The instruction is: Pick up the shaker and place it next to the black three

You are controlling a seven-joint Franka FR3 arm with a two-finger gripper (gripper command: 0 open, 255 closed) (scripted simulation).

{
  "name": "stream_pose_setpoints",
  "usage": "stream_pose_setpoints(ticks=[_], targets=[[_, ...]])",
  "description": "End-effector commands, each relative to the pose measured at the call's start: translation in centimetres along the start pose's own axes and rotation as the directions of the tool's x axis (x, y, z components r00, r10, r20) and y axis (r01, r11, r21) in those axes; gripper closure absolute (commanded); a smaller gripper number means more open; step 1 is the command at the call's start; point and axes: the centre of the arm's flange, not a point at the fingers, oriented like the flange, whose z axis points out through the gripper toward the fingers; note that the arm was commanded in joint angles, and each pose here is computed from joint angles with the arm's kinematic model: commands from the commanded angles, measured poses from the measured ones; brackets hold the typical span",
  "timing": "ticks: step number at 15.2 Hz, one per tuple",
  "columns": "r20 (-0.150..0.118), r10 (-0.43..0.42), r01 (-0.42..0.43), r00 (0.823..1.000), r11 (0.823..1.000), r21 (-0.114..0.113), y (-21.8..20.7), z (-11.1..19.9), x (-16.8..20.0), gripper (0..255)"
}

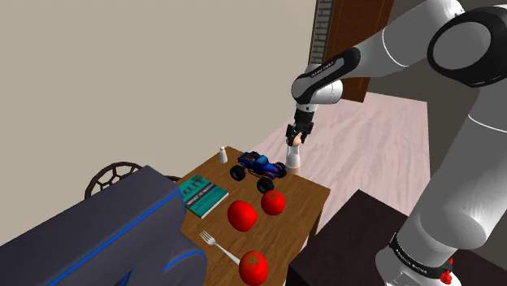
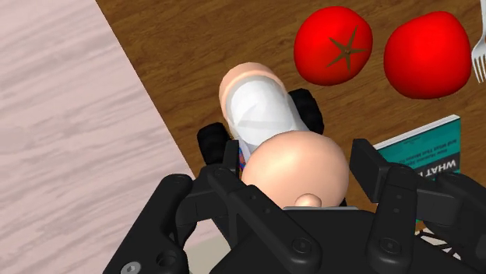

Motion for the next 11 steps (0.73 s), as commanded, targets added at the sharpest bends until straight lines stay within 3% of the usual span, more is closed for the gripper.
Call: stream_pose_setpoints(ticks=[1, 11], targets=[[0.0, 0.0, 0.0, 1.0, 1.0, 0.0, -0.1, -1.1, -0.1, 255], [0.0, 0.0, 0.0, 1.0, 1.0, 0.0, -1.0, -6.3, 0.1, 255]])
